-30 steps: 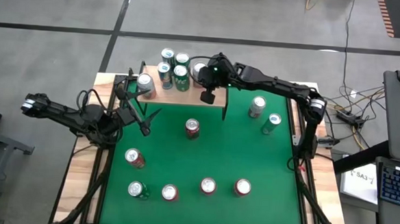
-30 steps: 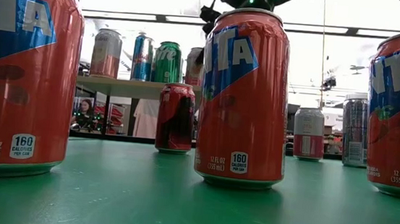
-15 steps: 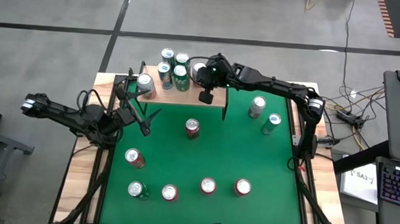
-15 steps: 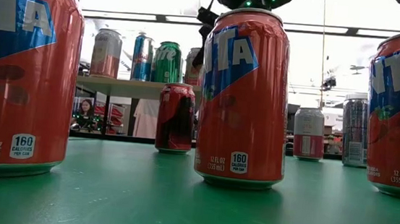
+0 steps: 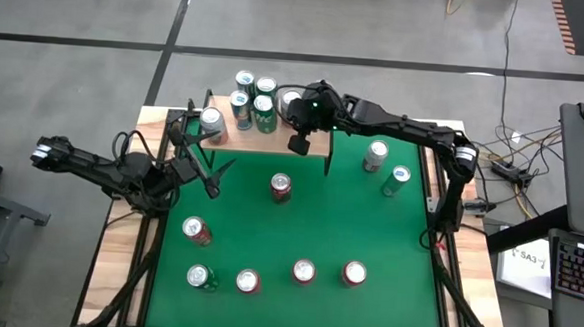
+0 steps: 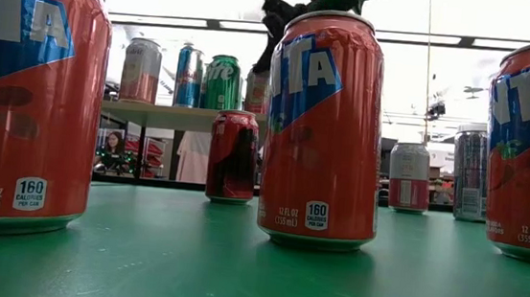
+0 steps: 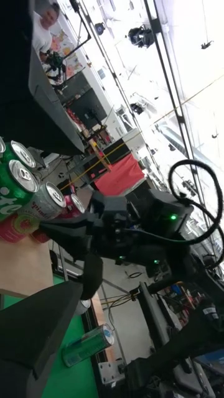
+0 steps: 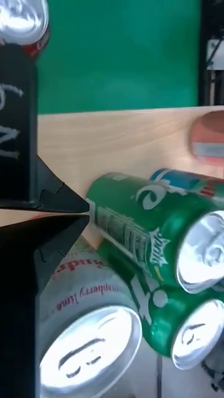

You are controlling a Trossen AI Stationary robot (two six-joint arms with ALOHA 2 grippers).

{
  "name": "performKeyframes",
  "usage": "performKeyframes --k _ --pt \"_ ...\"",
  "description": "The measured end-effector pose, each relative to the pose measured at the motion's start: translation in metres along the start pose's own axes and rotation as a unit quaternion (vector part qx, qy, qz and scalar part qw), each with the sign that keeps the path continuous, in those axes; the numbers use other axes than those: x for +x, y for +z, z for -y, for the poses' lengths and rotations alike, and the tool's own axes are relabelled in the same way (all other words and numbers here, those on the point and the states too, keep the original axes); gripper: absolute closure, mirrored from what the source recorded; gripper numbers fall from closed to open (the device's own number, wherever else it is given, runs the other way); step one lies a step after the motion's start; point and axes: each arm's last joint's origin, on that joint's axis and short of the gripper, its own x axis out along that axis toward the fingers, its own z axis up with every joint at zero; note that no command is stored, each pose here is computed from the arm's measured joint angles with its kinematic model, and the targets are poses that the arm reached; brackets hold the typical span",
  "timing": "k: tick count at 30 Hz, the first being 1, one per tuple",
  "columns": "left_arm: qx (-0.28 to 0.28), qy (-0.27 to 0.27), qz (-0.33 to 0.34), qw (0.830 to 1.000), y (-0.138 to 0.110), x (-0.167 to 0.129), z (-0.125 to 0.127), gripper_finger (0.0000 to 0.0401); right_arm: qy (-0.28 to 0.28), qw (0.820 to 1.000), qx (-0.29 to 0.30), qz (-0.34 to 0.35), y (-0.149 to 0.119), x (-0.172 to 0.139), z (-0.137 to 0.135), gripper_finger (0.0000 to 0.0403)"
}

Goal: Place canned beverage on shelf
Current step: Put the blue can on the shelf

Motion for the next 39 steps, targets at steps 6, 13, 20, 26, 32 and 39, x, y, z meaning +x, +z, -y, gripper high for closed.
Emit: performKeyframes --k 6,13,20,26,32,39 --pt "0.0 0.0 0.0 1.0 0.0 0.0 0.0 0.0068 0.006 0.999 0.026 0.02 0.01 -0.022 -0.007 0.0394" --pt "0.008 -0.004 -0.004 1.0 -0.001 0.002 0.004 0.0068 0.031 0.998 0.053 0.032 0.021 -0.046 -0.027 0.0394" --pt "-0.017 -0.009 -0.011 1.0 -0.002 0.005 0.009 0.0068 0.066 0.992 0.088 0.06 0.034 -0.074 -0.054 0.0394" --pt "-0.074 -0.024 -0.015 0.997 -0.003 0.005 0.016 0.0068 0.109 0.986 0.096 0.083 0.043 -0.107 -0.083 0.0394" --pt "-0.12 -0.059 -0.014 0.991 -0.001 0.003 0.031 0.0068 0.17 0.977 0.101 0.085 0.047 -0.136 -0.124 0.0394" --pt "-0.231 -0.179 0.022 0.956 0.014 0.009 0.05 0.0068 0.222 0.966 0.13 0.041 0.039 -0.163 -0.157 0.0394"
